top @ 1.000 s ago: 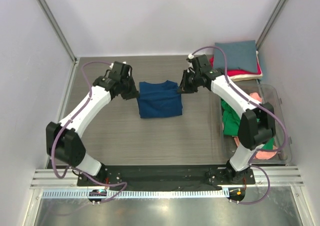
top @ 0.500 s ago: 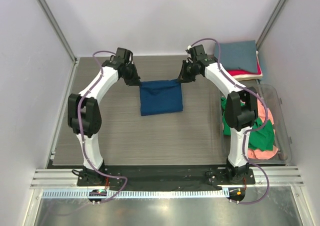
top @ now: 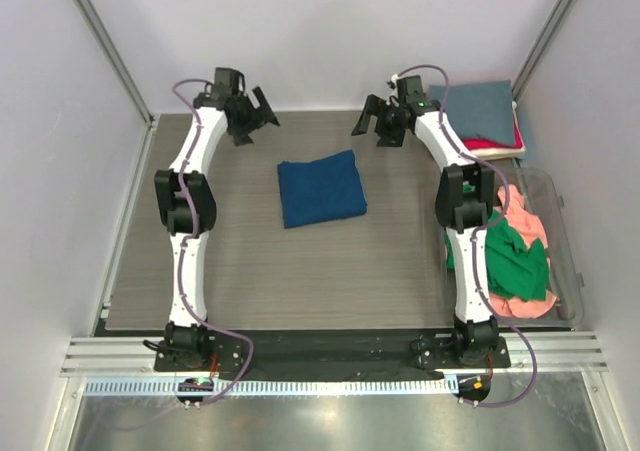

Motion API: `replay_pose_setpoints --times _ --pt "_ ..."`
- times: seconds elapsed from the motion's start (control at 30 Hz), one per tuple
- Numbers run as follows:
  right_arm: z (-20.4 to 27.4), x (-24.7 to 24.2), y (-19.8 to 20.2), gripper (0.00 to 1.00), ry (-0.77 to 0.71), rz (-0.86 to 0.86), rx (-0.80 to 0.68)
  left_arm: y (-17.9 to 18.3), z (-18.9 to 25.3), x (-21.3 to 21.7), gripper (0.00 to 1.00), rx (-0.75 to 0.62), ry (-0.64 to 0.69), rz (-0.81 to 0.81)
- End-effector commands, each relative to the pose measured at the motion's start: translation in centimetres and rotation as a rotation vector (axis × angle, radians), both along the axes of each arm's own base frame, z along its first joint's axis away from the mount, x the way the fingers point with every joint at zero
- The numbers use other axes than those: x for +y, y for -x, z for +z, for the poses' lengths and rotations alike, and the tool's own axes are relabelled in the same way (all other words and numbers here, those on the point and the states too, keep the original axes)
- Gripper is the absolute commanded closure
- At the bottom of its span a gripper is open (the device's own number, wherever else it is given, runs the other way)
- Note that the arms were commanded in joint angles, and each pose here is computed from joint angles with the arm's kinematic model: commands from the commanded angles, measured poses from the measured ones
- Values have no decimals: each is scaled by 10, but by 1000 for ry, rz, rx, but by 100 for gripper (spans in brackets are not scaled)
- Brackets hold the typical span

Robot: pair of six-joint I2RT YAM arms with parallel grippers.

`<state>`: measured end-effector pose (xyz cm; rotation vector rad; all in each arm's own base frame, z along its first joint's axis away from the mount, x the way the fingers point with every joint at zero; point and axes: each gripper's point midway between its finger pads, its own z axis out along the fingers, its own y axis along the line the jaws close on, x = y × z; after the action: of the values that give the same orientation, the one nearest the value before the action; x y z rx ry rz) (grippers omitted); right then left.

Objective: Fold and stack the t-shirts
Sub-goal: Fold the tshirt

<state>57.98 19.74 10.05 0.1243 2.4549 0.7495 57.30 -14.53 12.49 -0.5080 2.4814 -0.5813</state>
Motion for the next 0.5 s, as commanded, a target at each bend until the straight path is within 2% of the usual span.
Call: replay_pose_setpoints --times 0.0,0.03,0.07,0.13,0.17,0.2,0.23,0.3,0.37,0.4,0.43,0.47 --pt "73 -7 12 1 -23 19 -136 -5 59 20 0 -92 6 -3" --pt "69 -9 33 1 -18 25 -117 2 49 22 0 -62 -7 -12" --pt "79 -8 34 1 -30 26 -166 8 71 21 0 -106 -3 -12" --pt "79 -1 52 2 -59 53 -164 20 70 16 0 -118 -1 -19" --pt "77 4 67 5 -70 73 -151 31 52 7 0 -98 -3 -36" --pt "73 10 75 8 -87 91 -139 41 65 3 0 -124 -2 -43" --pt "61 20 93 10 -123 142 -99 53 51 0 0 -86 -10 -53" --pt "60 43 107 18 -186 216 -107 71 55 -13 1 -82 -8 -83" --pt "50 61 124 25 -269 301 -84 91 39 -22 2 -39 -7 -104" --pt "41 68 130 27 -292 328 -66 98 49 -24 3 -56 -3 -111" --pt "26 71 138 29 -314 330 -25 110 36 -25 3 -22 -6 -118" --pt "23 75 137 30 -346 351 -44 117 37 -28 3 -22 -2 -130"
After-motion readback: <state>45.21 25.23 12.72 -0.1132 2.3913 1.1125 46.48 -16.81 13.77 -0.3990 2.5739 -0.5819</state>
